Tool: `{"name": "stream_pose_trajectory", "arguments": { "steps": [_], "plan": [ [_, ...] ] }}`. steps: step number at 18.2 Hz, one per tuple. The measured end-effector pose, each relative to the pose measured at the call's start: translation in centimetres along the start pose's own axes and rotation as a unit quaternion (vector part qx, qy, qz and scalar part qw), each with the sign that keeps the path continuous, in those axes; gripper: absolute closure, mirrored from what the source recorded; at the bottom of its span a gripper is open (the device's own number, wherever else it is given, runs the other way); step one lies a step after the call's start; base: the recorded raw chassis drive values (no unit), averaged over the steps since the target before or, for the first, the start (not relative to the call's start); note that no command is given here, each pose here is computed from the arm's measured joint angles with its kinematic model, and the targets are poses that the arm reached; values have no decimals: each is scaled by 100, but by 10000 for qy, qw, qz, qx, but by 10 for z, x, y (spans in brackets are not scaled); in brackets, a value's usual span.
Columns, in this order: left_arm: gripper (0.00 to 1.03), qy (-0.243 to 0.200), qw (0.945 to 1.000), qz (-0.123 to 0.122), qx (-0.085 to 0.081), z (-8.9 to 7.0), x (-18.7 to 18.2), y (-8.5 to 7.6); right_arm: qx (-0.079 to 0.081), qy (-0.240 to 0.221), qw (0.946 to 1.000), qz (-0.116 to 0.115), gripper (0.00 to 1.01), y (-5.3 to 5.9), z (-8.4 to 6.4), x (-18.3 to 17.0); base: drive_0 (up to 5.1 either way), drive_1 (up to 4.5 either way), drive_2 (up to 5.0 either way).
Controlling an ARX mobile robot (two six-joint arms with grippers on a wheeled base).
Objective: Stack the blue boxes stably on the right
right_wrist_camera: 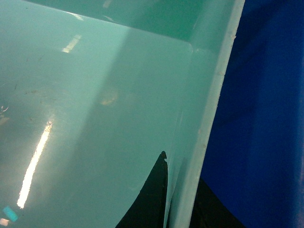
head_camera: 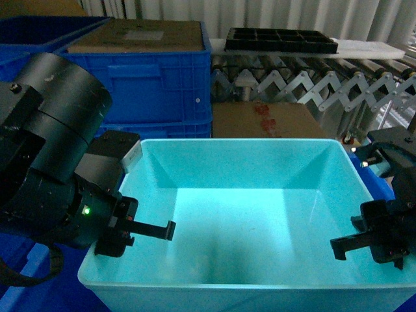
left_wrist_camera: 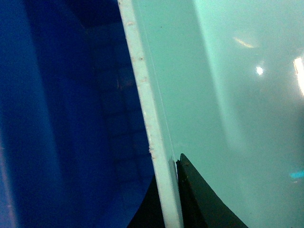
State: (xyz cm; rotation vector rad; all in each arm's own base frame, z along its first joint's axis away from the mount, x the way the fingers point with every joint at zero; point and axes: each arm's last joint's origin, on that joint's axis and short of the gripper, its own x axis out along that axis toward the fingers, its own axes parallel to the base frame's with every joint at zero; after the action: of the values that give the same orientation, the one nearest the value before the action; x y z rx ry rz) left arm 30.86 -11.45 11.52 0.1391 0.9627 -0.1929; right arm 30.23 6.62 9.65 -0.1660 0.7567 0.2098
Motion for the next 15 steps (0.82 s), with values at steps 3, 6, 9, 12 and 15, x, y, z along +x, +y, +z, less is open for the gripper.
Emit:
{"name": "stream_pose_trajectory", "arguments": {
  "steps": [3, 6, 9, 12, 15],
  "plan": [
    [101, 203, 9997, 6, 97, -9, 15, -3, 30, 197, 9998, 6, 94, 0, -6, 10, 0, 0, 0],
    [101, 289, 9994, 10, 184, -3, 23, -9, 67, 266, 9996, -15, 94, -4, -5, 14, 0, 0, 0],
    [101, 119, 9996, 22, 254, 14, 22, -12, 133, 188, 9997, -90, 94, -11, 1, 16, 0, 0, 0],
    [101, 91, 9994, 21, 330, 20, 22, -13, 133, 131, 9998, -103, 94, -11, 5, 17, 0, 0, 0],
    [101, 100, 9994, 27, 339, 20, 22, -13, 101, 107, 9998, -130, 94, -12, 6, 17, 0, 0, 0]
  ]
}}
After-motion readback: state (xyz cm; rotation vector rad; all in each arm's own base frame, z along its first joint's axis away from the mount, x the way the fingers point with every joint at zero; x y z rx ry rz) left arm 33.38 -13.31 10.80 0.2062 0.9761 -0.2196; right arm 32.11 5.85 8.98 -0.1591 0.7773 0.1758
